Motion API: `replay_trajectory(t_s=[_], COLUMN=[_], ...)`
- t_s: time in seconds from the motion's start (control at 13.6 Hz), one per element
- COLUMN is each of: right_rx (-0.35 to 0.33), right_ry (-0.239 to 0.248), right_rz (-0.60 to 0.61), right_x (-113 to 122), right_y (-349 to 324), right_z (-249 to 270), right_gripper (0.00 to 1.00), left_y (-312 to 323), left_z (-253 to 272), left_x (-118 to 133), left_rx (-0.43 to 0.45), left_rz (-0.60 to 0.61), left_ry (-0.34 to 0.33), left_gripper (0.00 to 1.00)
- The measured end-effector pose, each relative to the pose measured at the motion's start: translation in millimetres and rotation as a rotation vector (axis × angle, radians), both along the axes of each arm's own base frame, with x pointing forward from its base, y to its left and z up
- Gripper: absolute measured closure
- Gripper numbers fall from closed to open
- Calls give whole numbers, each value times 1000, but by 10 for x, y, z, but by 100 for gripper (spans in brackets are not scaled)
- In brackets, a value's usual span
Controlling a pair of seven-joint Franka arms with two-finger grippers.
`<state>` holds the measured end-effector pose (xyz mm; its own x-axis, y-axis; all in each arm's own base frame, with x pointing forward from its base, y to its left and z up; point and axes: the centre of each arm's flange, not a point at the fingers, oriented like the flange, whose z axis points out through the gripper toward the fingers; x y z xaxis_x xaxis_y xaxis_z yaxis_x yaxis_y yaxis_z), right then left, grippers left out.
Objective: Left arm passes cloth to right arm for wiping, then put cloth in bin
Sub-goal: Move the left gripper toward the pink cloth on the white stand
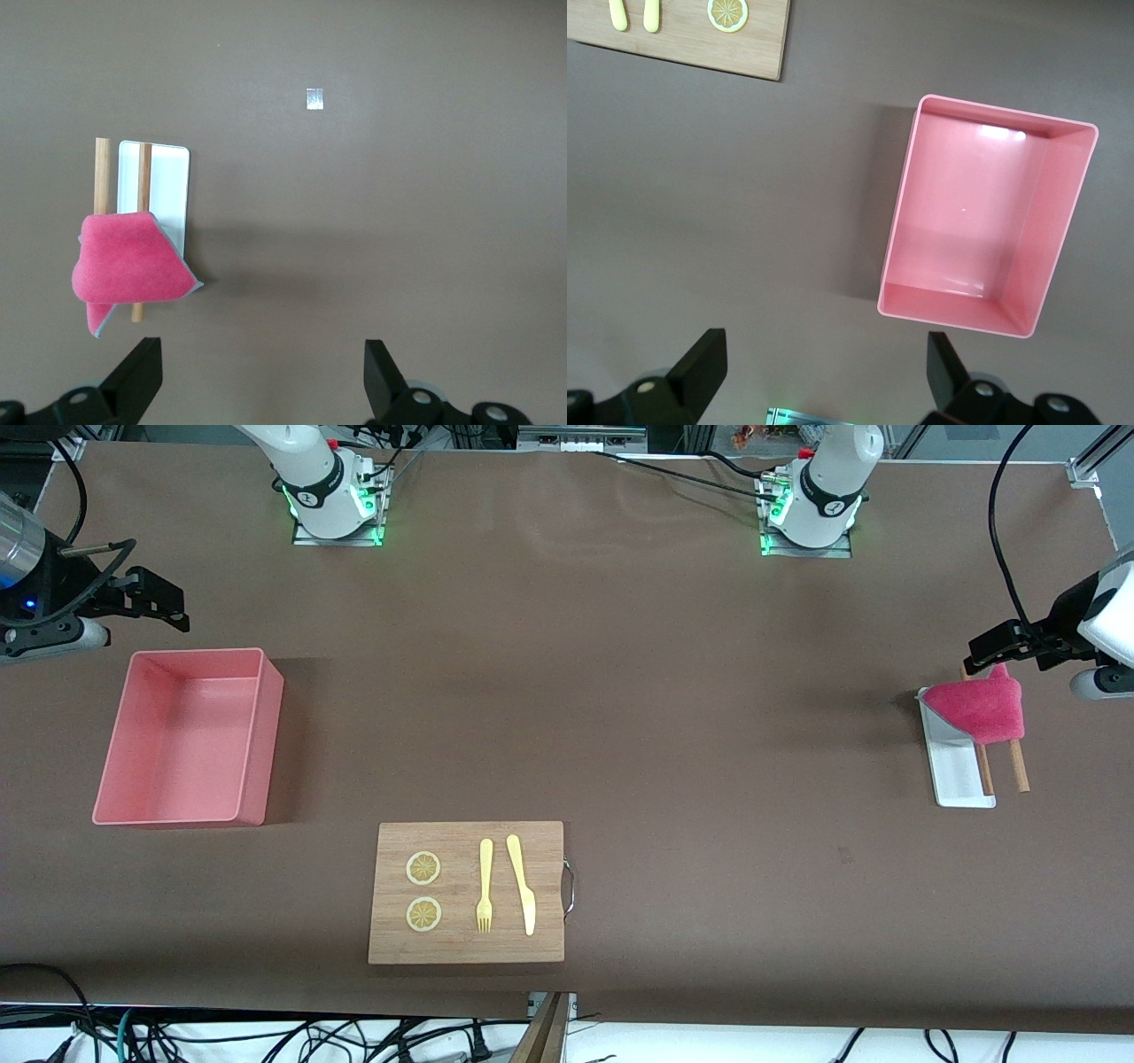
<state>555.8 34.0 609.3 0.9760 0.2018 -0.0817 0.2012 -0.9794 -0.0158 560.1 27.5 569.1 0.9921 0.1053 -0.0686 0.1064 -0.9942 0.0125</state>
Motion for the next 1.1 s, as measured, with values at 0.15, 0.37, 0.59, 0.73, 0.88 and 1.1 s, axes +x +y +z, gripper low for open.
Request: replay_trajectory(t_s=[0.15,0.37,0.59,0.73,0.88,1.1], right_rx=[0,0,0,0,0,0], right_ry=[0,1,2,2,3,3], right_rz=[0,-3,-9,-9,-9,-9], right_x=[0,1,2,2,2,2], right_y=[0,-18,-47,-49,-50,-50], right_z=[-1,-6,-10,-12,-12,-12], right_gripper=[0,0,0,0,0,0], left_y=[2,4,9,9,9,14], left_z=[0,-1,-10,-18,-21,-22], left_x=[1,5,8,12,13,13], left_rx=[0,0,0,0,0,0], left_rz=[0,0,1,1,1,2], left_ry=[-1,-2,-1,1,1,1], left_gripper=[0,0,0,0,0,0])
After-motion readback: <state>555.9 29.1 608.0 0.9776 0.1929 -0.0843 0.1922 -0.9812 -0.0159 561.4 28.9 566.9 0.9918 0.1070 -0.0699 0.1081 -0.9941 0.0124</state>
